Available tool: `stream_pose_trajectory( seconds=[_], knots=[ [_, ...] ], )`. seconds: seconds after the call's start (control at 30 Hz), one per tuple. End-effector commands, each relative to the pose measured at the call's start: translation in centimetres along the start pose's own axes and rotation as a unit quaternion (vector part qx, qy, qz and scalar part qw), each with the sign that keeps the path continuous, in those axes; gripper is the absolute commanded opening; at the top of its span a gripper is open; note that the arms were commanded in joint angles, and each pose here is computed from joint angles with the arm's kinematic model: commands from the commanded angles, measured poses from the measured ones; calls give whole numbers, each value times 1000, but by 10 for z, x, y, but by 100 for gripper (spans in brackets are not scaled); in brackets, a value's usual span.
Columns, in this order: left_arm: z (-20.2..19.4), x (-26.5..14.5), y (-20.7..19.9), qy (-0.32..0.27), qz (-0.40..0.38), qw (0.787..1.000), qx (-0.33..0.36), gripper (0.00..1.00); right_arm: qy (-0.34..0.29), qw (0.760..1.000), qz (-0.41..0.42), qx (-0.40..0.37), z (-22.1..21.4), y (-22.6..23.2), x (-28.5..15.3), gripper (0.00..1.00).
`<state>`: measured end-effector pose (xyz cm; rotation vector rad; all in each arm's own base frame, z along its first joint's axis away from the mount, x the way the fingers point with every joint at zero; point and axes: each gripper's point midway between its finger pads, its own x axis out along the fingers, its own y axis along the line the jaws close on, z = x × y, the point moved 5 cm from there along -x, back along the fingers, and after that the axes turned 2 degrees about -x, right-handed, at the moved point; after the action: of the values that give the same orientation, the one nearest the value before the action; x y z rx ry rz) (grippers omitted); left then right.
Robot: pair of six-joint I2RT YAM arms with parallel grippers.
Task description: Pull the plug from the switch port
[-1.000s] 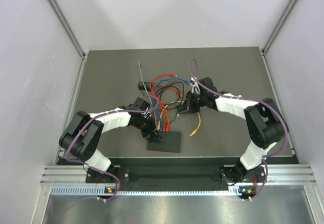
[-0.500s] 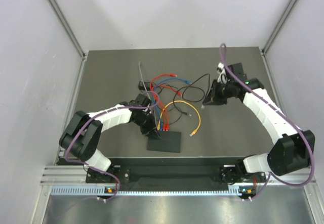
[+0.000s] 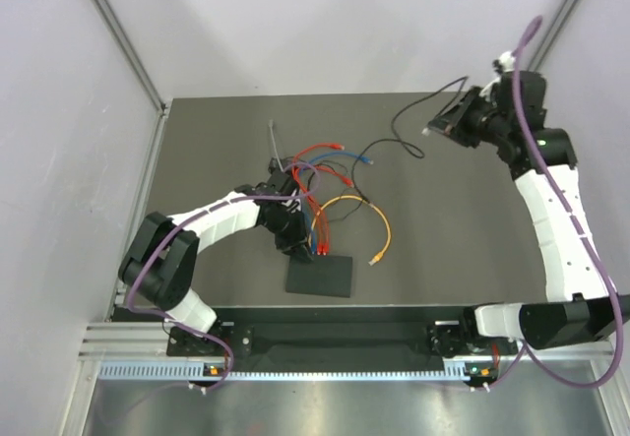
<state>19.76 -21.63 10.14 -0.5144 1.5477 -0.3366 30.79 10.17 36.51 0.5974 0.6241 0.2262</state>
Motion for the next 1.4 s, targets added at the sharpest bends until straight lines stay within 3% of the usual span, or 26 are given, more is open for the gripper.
stream_pose_trajectory(
  seconds=[0.0,0.23,0.3,0.37,0.63,0.77,0.9,1.03,1.07,1.17,1.33,1.37],
  knots=[
    [-3,-8,0,0,3,999,36,16,-134,991,18,19,60,18,-39,0],
    [-5,-8,1,4,-4,999,53,17,-147,988,6,43,70,2,-32,0],
    [-4,-8,1,6,-5,998,57,18,-193,979,50,42,78,7,-35,0],
    [-4,-8,-1,11,-11,998,59,18,-207,974,36,81,73,-21,-20,0],
    [-4,-15,-5,7,-13,997,71,18,-228,968,14,100,100,-82,34,0],
    [-5,-18,-5,2,-12,997,79,18,-191,976,34,100,108,-114,71,0],
    [0,-36,-14,-31,-14,995,94,19,-126,985,-4,117,102,-155,120,0],
    [4,-59,-23,-76,-23,991,109,22,-74,984,-39,154,92,-189,153,1],
    [3,-66,-26,-88,-29,989,114,22,-37,981,-62,177,76,-208,169,2],
    [2,-76,-24,-105,-26,988,112,23,-17,978,-63,197,75,-223,182,2],
    [-3,-78,-12,-102,-9,990,95,25,0,968,-79,237,68,-255,196,9],
    [-3,-79,-11,-103,-9,990,94,24,6,967,-84,240,65,-260,200,14]
  ],
)
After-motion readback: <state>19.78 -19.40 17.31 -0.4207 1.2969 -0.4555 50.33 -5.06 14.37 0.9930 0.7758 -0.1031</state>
